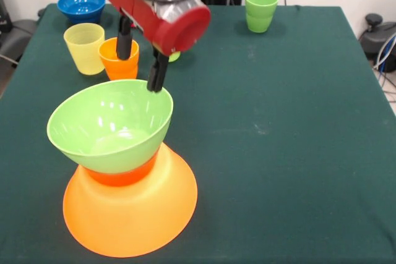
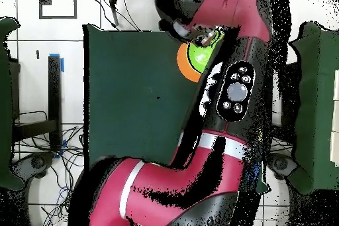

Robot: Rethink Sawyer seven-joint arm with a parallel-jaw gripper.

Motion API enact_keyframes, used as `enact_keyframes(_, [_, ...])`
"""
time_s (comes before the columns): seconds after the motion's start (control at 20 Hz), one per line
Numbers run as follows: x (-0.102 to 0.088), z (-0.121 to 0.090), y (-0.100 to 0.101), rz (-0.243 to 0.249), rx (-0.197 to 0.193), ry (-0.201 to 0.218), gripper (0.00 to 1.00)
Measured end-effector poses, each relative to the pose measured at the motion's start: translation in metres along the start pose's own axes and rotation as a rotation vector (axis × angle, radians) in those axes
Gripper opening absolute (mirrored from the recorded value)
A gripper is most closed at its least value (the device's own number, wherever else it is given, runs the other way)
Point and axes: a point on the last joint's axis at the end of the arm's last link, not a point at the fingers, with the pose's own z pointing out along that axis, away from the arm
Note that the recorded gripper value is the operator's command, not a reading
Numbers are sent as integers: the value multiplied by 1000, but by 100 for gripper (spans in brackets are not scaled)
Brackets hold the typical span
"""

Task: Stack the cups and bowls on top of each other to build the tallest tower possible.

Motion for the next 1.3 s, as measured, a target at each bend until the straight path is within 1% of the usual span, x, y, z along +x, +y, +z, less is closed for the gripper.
enact_keyframes(0.25, [8,-5,-14,17,0,9,100])
enact_keyframes(0.5, [17,-1,-33,38,-7,6,100])
enact_keyframes(0.6, [20,2,-41,48,-11,3,100])
enact_keyframes(0.7, [24,9,-53,61,-16,-3,100])
enact_keyframes(1.0, [36,23,-72,81,-27,-13,100])
enact_keyframes(1.05, [41,28,-79,87,-30,-16,100])
enact_keyframes(1.3, [50,40,-95,103,-33,-18,100])
